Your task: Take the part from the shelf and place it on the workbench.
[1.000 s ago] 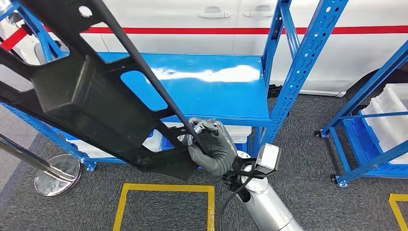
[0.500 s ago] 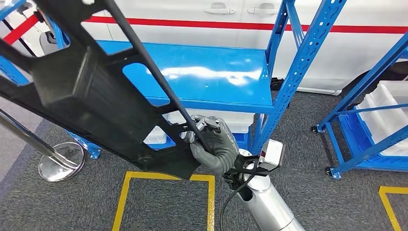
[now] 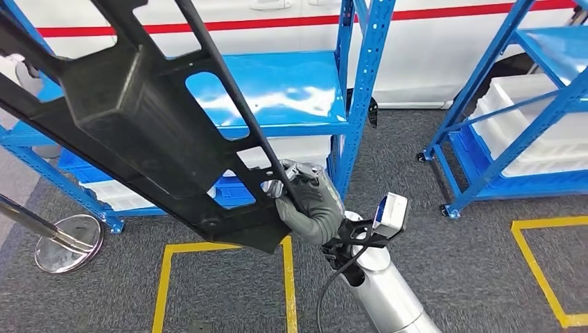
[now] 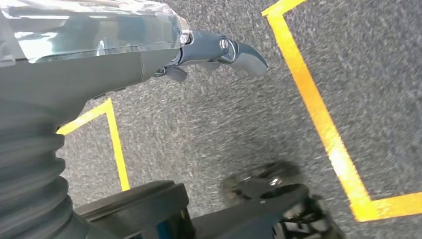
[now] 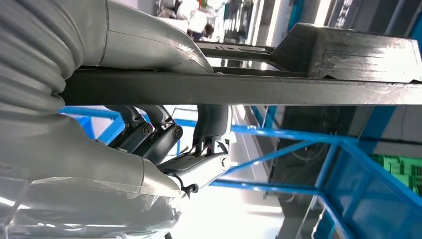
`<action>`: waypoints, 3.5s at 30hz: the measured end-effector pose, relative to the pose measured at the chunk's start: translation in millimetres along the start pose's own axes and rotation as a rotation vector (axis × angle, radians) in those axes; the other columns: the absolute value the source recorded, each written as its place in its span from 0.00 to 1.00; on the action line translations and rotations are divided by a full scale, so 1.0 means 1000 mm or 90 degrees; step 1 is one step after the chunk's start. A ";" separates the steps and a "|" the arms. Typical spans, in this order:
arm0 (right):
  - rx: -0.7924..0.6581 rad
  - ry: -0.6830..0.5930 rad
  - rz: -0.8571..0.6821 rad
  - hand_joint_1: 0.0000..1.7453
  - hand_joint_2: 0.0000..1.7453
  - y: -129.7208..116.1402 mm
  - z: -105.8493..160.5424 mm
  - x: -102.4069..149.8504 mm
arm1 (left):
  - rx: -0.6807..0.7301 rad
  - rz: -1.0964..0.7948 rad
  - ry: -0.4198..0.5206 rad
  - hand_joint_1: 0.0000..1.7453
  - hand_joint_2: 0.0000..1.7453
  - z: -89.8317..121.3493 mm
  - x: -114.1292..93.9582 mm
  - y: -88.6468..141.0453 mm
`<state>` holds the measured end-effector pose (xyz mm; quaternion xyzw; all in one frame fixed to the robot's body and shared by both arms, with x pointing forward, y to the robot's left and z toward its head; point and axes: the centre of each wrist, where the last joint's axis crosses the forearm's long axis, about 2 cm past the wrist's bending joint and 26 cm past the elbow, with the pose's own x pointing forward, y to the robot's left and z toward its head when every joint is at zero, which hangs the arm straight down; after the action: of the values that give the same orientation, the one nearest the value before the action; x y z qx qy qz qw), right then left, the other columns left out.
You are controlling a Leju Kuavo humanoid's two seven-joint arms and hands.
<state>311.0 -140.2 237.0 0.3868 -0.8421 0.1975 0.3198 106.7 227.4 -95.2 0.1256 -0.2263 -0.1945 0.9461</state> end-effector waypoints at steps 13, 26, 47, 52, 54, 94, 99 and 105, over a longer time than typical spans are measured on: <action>-0.008 -0.003 0.014 1.00 1.00 0.002 -0.003 0.000 | 0.000 0.002 -0.004 0.00 1.00 -0.001 0.001 0.001; -0.005 -0.009 0.014 1.00 1.00 0.001 -0.006 0.001 | -0.001 0.009 -0.001 0.00 1.00 0.000 0.000 -0.001; -0.009 -0.009 0.010 1.00 1.00 0.002 -0.004 -0.003 | 0.002 0.011 0.002 0.00 1.00 0.000 -0.007 0.002; -0.006 -0.012 0.009 1.00 1.00 0.000 -0.008 -0.004 | 0.003 0.013 0.004 0.00 1.00 0.001 -0.009 0.002; -0.004 -0.020 0.008 1.00 1.00 -0.001 -0.012 -0.003 | 0.003 0.014 0.005 0.00 1.00 0.001 -0.008 0.001; -0.005 0.002 -0.014 1.00 1.00 -0.003 -0.012 -0.015 | -0.001 0.026 0.030 0.00 1.00 0.003 -0.017 0.000; -0.001 0.002 -0.014 1.00 1.00 -0.001 -0.014 -0.015 | 0.001 0.029 0.034 0.00 1.00 0.003 -0.019 -0.001; 0.005 -0.001 -0.018 1.00 1.00 0.002 -0.018 -0.014 | 0.002 0.030 0.037 0.00 1.00 0.004 -0.021 -0.002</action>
<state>323.8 -121.3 239.7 0.3998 -0.8361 0.1963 0.3203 86.9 234.4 -100.3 0.1275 -0.2023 -0.1684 0.9563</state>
